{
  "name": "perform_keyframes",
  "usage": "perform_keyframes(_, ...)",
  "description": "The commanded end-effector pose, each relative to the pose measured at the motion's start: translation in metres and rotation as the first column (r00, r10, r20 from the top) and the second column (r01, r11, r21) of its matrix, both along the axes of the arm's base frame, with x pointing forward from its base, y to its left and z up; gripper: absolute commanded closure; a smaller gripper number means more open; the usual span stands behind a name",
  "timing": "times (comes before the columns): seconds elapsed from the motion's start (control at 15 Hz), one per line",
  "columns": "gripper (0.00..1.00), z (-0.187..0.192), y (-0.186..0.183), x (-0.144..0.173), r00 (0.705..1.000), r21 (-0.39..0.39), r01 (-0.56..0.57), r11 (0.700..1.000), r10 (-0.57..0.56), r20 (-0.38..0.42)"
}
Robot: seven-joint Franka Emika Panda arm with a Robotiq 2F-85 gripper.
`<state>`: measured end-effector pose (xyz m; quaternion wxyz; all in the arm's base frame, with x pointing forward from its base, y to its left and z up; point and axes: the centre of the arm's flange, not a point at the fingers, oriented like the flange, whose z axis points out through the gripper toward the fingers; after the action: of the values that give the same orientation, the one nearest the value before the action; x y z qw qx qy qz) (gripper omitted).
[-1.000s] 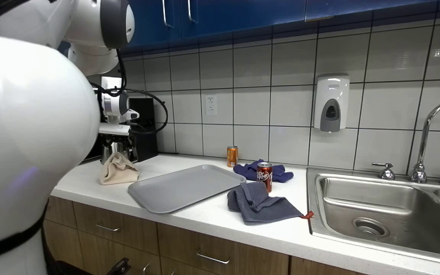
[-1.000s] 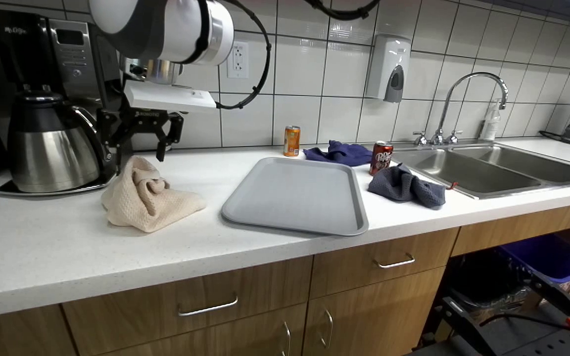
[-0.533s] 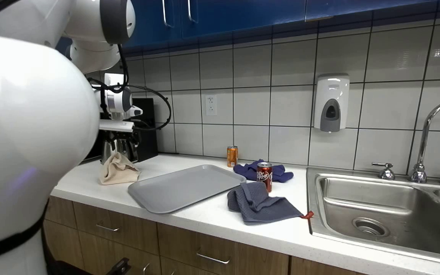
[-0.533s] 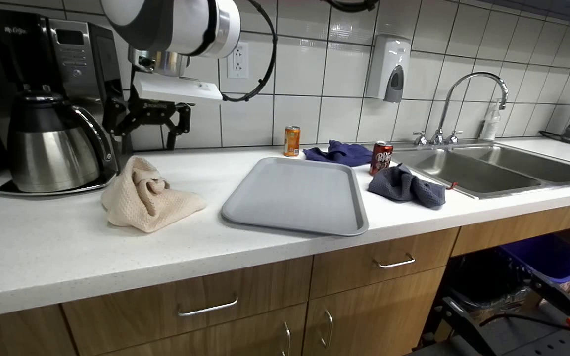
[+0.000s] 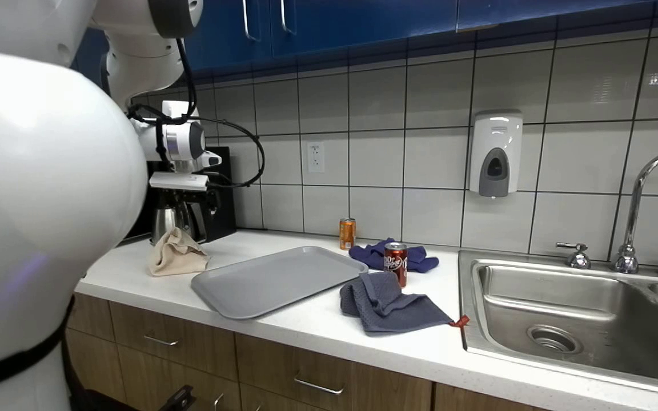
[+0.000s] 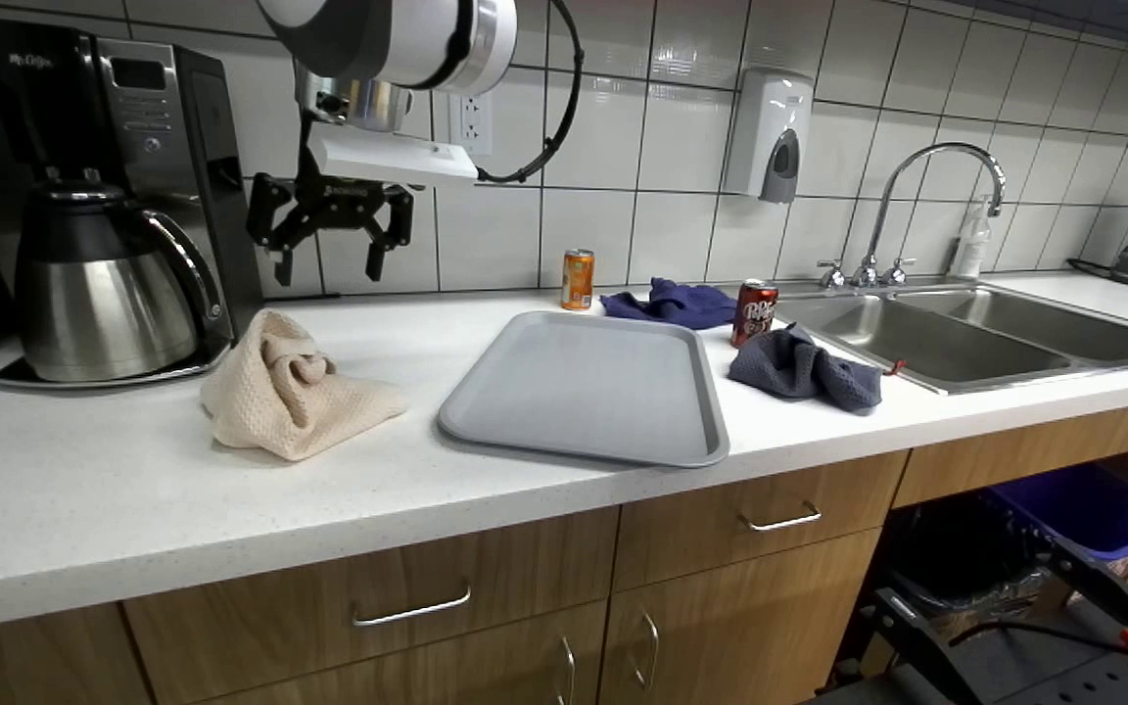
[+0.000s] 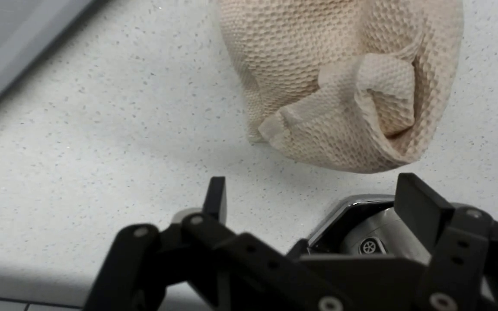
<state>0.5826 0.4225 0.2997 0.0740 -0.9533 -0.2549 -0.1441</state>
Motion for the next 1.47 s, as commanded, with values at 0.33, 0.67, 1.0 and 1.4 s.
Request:
perform_keyframes(0.33, 0.00, 0.026, -0.066, -0.030, 0.997, -0.002, 0.074, 0.997, -0.074, 0.024)
perform_keyframes(0.67, 0.00, 0.033, -0.095, -0.039, 0.990, -0.004, 0.132, 0.991, -0.132, 0.042)
perform_keyframes(1.0, 0.00, 0.042, -0.125, -0.048, 0.977, 0.004, 0.207, 0.978, -0.207, 0.055)
perform_keyframes(1.4, 0.00, 0.054, -0.157, -0.061, 0.958, 0.003, 0.280, 0.960, -0.279, 0.072)
